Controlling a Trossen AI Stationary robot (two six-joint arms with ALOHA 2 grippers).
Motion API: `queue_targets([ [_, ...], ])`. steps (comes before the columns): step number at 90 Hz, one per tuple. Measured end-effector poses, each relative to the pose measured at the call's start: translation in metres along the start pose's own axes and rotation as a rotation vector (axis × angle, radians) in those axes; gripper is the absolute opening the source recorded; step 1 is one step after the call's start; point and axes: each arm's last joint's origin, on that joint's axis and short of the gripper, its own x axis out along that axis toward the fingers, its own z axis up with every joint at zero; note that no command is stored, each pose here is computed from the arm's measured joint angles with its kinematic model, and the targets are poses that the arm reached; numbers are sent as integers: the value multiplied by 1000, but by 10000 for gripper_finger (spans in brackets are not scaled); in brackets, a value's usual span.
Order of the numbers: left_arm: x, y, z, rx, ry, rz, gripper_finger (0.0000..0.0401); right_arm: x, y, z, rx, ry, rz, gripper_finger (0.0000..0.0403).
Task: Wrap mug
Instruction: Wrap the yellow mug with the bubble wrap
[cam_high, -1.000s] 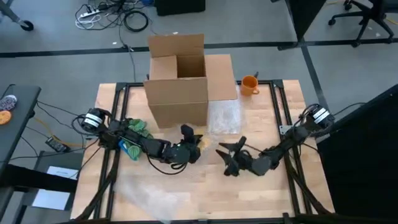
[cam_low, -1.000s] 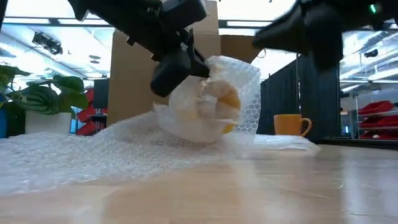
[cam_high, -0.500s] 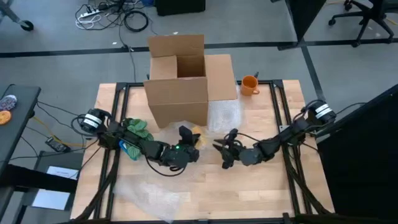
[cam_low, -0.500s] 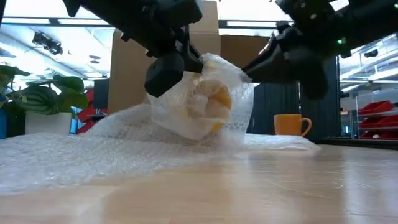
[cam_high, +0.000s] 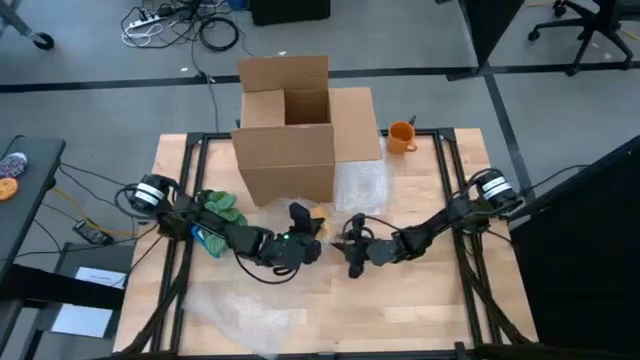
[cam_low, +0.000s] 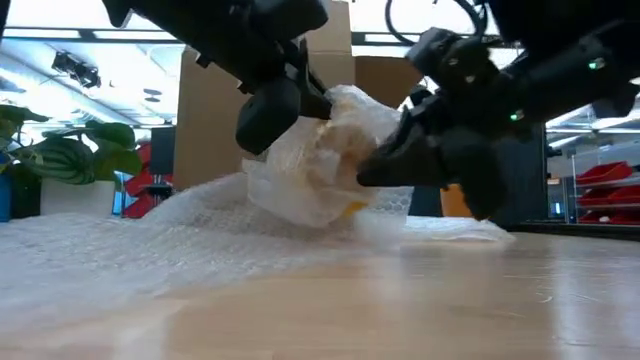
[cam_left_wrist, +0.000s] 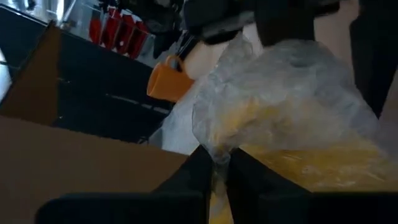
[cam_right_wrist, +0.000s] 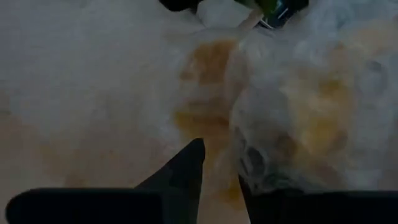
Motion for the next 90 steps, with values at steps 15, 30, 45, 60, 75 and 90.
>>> queue_targets([
  [15,1,0,-2,18,26,10,25,-1,2,0,-55,35,-6,72],
  [30,1,-2,-6,49,49,-3,25,-23,6,8,-116,83,-58,73],
  [45,0,-3,-8,67,66,-4,24,-51,9,18,-173,93,-22,82],
  [60,-1,-3,-9,100,102,41,15,-72,-6,33,-110,63,-92,94],
  [75,-5,-6,-7,108,94,38,9,-80,-38,41,-38,74,-189,107],
  [90,-5,-5,-8,152,115,68,8,-68,-55,18,185,101,-22,114],
])
